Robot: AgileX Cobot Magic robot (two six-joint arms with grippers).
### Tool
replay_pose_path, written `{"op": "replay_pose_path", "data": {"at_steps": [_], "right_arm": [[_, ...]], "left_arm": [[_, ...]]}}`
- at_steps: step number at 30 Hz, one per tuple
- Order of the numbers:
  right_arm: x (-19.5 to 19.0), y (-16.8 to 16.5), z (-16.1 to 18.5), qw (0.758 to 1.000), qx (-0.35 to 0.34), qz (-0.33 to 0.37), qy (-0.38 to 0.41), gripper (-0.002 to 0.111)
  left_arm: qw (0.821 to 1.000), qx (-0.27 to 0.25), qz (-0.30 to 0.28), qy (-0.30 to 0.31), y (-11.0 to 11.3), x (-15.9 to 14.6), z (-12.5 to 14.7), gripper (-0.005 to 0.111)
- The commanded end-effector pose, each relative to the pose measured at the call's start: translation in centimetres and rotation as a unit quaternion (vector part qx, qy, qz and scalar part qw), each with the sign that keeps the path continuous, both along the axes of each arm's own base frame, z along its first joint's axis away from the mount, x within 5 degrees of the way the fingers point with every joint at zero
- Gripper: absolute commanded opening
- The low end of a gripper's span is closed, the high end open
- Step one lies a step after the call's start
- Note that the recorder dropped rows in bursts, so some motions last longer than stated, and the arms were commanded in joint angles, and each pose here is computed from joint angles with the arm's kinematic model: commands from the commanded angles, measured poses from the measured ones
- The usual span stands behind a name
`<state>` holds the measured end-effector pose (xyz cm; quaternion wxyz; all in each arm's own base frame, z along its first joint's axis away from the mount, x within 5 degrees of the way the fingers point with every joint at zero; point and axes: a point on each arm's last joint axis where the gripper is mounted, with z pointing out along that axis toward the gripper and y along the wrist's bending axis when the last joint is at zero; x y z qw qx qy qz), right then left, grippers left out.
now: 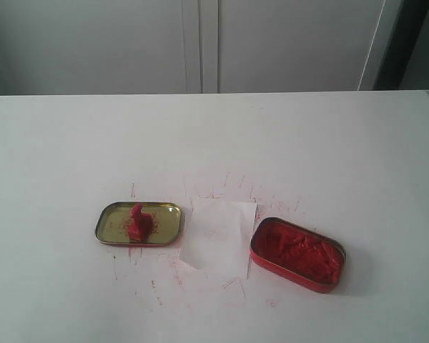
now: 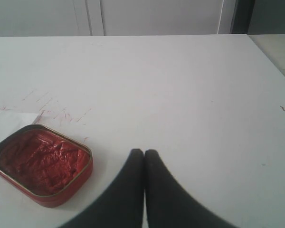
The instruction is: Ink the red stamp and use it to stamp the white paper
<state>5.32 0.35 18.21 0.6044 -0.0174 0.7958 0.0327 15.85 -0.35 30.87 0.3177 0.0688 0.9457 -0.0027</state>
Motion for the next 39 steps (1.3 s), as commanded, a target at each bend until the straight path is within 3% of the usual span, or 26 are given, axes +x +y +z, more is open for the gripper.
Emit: {"op": "replay_pose_path", "data": {"at_steps": [1, 18, 26, 32, 39], "right_arm": [[0.0, 0.0, 0.0, 1.000, 0.000, -0.003, -0.006, 0.000], [0.0, 0.0, 0.0, 1.000, 0.000, -0.003, -0.006, 0.000], [0.0, 0.0, 0.0, 1.000, 0.000, -0.003, -0.006, 0.000], [0.0, 0.0, 0.0, 1.000, 0.000, -0.003, -0.006, 0.000], [0.0, 0.0, 0.0, 1.000, 0.000, -0.003, -0.006, 0.000]], "left_arm": [[0.998, 0.000, -0.004, 0.058, 0.0, 1.6, 0.0, 0.000], [0.981, -0.046, -0.054, 0.178, -1.8, 8.7, -0.4, 0.000], [0.972, -0.029, -0.114, 0.205, -6.5, 11.8, -1.3, 0.000], [0.969, 0.021, -0.123, 0.215, -10.5, 13.7, -2.3, 0.000], [0.963, 0.026, -0.144, 0.225, -14.9, 15.1, -3.7, 0.000]]}}
